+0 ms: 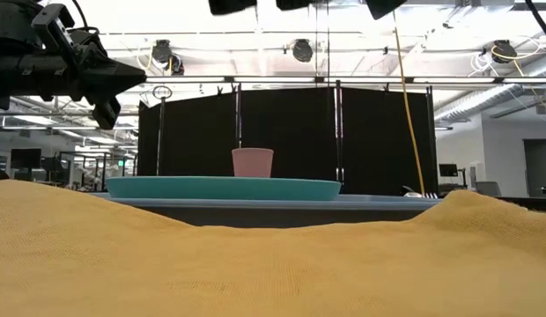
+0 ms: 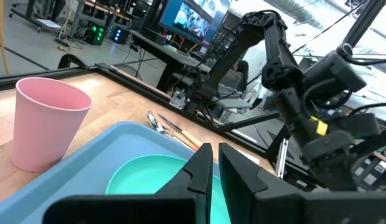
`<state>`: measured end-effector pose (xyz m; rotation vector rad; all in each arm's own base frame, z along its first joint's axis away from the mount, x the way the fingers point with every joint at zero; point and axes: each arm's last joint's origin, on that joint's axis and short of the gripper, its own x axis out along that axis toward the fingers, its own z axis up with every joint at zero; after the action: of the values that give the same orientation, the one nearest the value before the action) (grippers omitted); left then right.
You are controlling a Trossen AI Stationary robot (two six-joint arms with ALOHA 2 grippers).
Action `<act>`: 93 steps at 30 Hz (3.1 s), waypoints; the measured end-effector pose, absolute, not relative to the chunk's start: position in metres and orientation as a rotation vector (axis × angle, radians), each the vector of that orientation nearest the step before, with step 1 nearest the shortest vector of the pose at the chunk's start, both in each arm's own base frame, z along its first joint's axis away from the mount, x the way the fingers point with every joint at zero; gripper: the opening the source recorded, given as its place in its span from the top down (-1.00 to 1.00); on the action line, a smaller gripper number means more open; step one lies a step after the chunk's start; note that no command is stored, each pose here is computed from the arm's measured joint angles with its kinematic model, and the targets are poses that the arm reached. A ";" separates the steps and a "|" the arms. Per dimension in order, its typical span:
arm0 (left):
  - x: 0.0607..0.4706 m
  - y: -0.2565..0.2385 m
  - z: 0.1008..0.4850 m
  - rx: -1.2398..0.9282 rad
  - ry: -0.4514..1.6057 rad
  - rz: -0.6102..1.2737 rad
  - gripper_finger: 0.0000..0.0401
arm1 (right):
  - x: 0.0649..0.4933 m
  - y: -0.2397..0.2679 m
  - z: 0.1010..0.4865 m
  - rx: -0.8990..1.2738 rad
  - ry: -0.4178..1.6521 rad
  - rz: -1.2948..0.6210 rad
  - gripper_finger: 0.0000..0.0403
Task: Set up tray
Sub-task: Put the blue bowl on the green plate
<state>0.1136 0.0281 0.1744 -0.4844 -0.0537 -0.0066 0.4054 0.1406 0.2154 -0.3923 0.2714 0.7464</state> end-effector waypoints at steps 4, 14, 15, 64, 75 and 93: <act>0.114 0.029 0.174 -0.446 -0.058 0.012 0.85 | 0.400 0.139 0.223 -0.340 0.315 0.741 0.46; 0.113 0.021 0.189 -0.565 -0.185 -0.107 0.85 | 0.354 0.124 0.250 -0.288 0.287 0.730 0.46; 0.113 0.020 0.191 -0.570 -0.199 -0.105 0.85 | 0.346 0.122 0.250 -0.278 0.273 0.725 0.46; 0.181 -0.162 0.198 -0.392 0.715 -0.099 0.84 | 0.245 0.080 0.242 -0.124 0.016 0.502 0.46; 0.176 -0.165 0.197 -0.395 0.768 -0.155 0.30 | 0.245 0.080 0.241 -0.120 0.022 0.503 0.46; 0.164 -0.166 0.186 -0.344 0.861 -0.080 0.15 | 0.245 0.081 0.241 -0.120 0.022 0.506 0.46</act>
<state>0.1643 -0.1660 0.1856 -0.3444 0.8611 -0.0800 0.2452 0.0805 0.2411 -0.1196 0.0222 0.5056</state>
